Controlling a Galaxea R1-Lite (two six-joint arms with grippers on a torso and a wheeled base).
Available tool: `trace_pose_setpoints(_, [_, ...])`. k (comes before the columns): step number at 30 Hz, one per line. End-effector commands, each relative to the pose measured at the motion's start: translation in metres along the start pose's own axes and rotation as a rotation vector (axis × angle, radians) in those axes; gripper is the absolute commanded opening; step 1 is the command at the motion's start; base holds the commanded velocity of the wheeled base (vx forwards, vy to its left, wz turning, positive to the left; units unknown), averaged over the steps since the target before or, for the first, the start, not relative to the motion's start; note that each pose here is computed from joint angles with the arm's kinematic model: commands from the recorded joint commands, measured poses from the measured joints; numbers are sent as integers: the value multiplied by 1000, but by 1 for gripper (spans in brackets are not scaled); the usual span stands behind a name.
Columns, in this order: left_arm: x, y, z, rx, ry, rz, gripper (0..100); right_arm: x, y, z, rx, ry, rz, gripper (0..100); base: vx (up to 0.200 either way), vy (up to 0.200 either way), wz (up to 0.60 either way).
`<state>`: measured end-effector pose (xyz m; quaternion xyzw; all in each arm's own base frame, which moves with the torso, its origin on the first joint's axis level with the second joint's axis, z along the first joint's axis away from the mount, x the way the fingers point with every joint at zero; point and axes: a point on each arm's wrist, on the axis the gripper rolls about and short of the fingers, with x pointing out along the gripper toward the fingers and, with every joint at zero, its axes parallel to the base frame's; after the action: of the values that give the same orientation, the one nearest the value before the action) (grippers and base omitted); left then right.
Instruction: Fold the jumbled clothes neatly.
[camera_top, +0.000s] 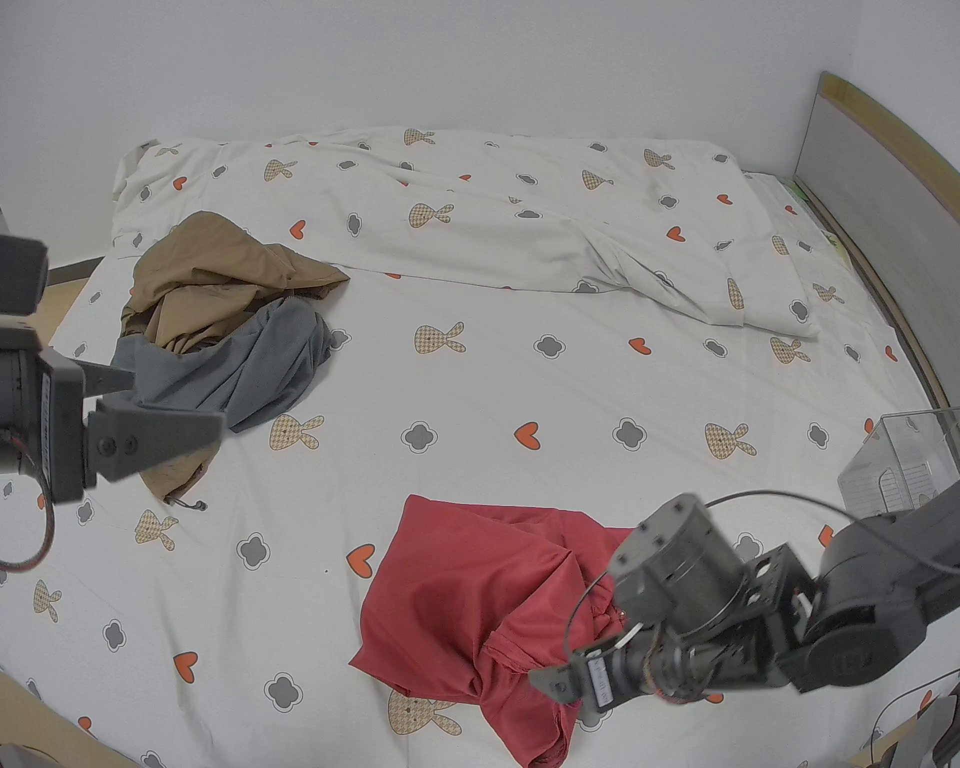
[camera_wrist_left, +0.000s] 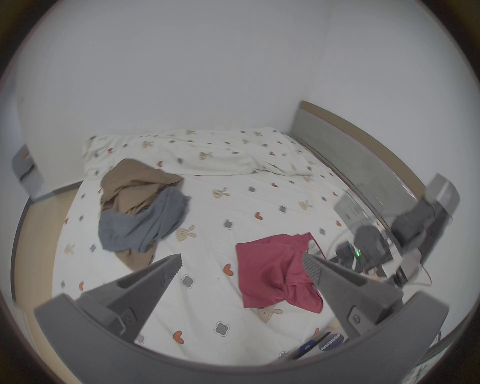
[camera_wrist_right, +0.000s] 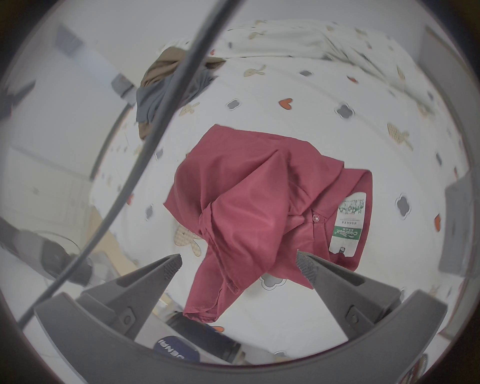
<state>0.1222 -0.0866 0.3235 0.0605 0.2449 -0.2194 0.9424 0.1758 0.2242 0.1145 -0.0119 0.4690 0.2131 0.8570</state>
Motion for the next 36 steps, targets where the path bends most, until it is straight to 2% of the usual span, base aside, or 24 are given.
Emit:
trace_pose_setpoints(1, [-25, 26, -28, -143, -84, 115, 100, 35, 47, -25, -194, 56, -98, 100, 0, 0, 0])
trace_pose_setpoints(4, [-34, 26, -31, -143, -107, 70, 100, 42, 49, -29, -216, 63, -125, 100, 0, 0, 0])
trace_pose_setpoints(9, [-54, 26, -31, -142, -176, 58, 100, 59, 48, -28, -271, 21, -257, 100, 0, 0, 0])
trace_pose_setpoints(15, [-64, 25, -33, -139, -207, 54, 100, 58, 51, -21, -321, -9, -271, 100, 0, 0, 0])
trace_pose_setpoints(20, [-63, 25, -33, -139, -205, 52, 100, 63, 51, -22, -372, -18, -320, 100, 0, 0, 0])
trace_pose_setpoints(29, [-63, 25, -33, -137, -205, 52, 100, 77, 55, -24, -385, -8, -340, 100, 0, 0, 0])
trace_pose_setpoints(36, [-63, 25, -33, -137, -204, 52, 100, 91, 56, -24, -390, -32, -423, 100, 0, 0, 0])
